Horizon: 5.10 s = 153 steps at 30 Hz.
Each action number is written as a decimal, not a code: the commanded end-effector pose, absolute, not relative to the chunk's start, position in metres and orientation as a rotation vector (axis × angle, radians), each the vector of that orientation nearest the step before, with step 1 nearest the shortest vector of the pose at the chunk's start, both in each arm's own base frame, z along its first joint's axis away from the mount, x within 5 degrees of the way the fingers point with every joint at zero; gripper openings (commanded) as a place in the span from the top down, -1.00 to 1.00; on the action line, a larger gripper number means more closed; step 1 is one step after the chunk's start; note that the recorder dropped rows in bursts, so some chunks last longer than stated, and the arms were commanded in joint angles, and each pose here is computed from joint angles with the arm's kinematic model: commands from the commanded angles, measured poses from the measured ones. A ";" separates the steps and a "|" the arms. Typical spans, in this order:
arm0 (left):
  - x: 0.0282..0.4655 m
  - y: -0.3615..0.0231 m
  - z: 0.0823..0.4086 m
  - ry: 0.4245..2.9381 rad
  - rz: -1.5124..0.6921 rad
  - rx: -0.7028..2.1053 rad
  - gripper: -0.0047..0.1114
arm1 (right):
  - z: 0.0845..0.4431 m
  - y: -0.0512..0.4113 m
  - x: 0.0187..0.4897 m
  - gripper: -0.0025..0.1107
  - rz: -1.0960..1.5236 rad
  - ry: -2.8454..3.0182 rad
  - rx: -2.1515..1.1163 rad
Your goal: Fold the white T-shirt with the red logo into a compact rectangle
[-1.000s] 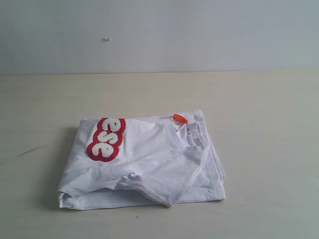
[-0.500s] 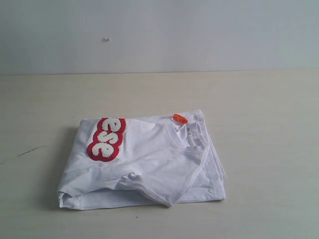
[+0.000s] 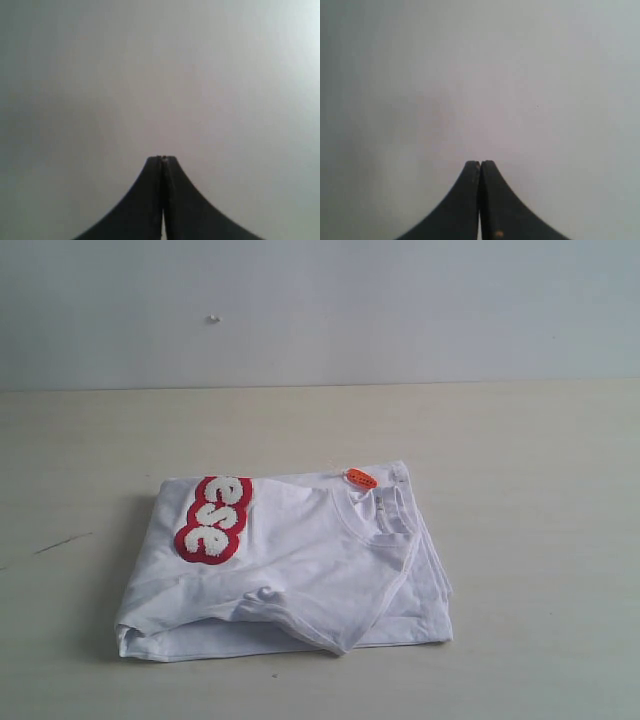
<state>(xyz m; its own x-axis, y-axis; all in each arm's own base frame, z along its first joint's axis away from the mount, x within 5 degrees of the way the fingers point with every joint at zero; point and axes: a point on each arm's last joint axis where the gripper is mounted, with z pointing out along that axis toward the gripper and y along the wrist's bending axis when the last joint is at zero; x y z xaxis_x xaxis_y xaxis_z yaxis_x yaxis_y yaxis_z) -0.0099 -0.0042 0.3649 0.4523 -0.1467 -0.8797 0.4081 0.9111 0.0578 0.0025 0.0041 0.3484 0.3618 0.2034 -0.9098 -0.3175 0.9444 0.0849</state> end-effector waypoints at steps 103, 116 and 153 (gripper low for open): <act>0.053 0.000 0.181 1.843 0.016 0.031 0.92 | 0.346 0.005 0.003 0.96 0.341 1.163 -0.110; 0.053 0.000 0.181 1.843 0.016 0.031 0.92 | 0.343 0.002 0.008 0.96 0.118 1.032 -0.150; 0.053 0.000 0.181 1.843 0.019 0.035 0.92 | 0.191 -0.009 0.055 0.96 -0.176 1.733 0.032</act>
